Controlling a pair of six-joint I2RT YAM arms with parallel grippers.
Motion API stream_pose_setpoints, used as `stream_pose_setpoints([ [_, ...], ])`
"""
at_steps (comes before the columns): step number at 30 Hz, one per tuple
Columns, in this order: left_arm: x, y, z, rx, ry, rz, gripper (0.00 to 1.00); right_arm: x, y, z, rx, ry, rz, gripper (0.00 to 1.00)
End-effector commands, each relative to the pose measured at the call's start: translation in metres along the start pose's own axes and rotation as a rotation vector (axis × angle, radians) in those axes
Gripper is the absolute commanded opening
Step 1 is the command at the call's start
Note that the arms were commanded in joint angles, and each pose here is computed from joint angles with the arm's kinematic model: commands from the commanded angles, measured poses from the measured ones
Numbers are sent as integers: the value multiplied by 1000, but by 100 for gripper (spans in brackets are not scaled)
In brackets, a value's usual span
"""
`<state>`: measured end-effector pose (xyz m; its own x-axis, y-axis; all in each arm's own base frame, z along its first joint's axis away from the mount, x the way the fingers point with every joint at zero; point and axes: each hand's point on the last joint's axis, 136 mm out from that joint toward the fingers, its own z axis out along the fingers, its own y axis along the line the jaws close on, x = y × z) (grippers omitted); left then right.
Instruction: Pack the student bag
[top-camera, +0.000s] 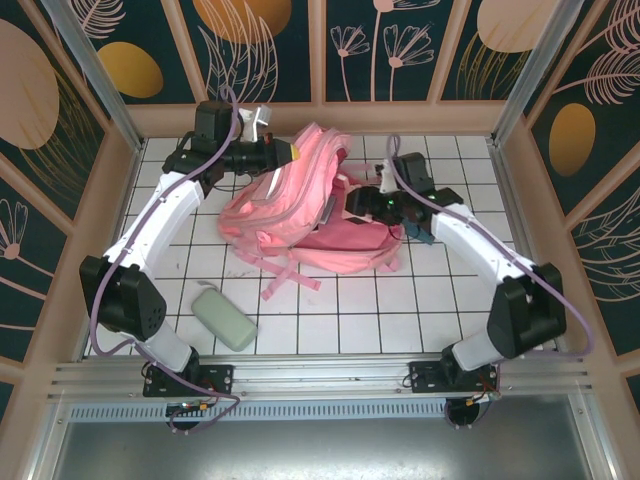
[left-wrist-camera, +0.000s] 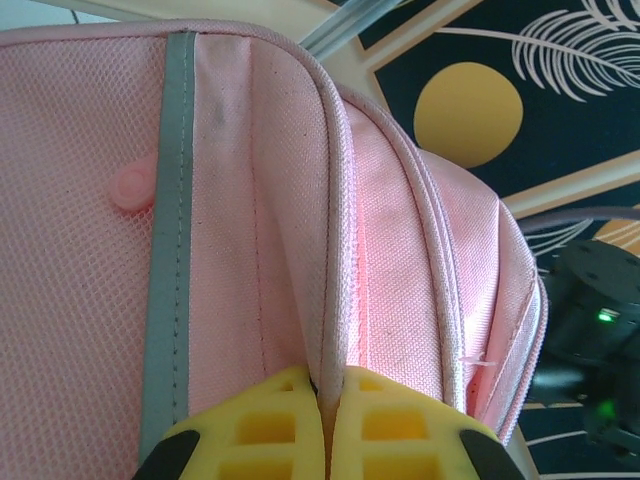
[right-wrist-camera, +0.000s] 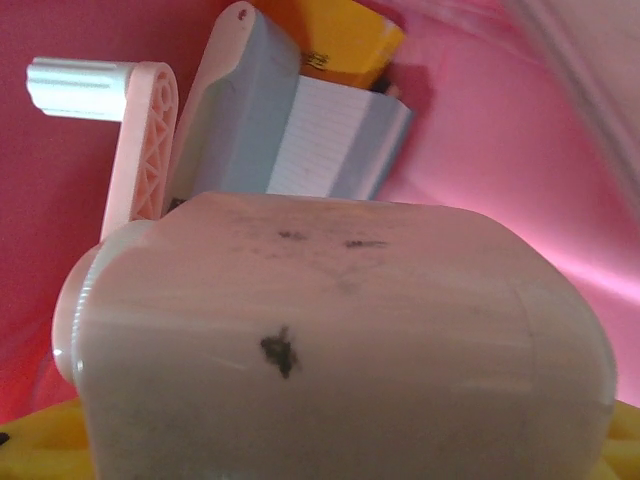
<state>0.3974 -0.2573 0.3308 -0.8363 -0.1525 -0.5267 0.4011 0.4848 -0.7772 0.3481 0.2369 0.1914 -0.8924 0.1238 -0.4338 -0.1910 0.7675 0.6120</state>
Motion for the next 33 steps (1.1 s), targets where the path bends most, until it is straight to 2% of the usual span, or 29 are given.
stream_pose_setpoints([
  [1, -27, -105, -34, 300, -70, 277, 0, -21, 23, 15, -9, -37, 10, 59],
  [6, -27, -118, -38, 347, -57, 294, 0, -35, 32, 53, 17, -5, 141, 59],
  [10, -30, -123, -40, 354, -57, 295, 0, -53, 16, 66, 135, -49, 201, 60],
  [15, -28, -119, -38, 348, -51, 294, 0, -53, 25, 76, 75, -38, 236, 60],
  [19, -28, -113, -37, 320, -64, 291, 0, -53, -4, 77, 254, -63, 242, 62],
  [22, -29, -108, -34, 311, -69, 279, 0, -44, -22, 86, 320, -49, 243, 62],
  [28, -36, -98, -21, 311, -64, 254, 0, -32, -35, 126, 315, 28, 248, 62],
  [33, -37, -88, -10, 308, -45, 229, 0, -34, 18, 152, 142, 68, 173, 65],
])
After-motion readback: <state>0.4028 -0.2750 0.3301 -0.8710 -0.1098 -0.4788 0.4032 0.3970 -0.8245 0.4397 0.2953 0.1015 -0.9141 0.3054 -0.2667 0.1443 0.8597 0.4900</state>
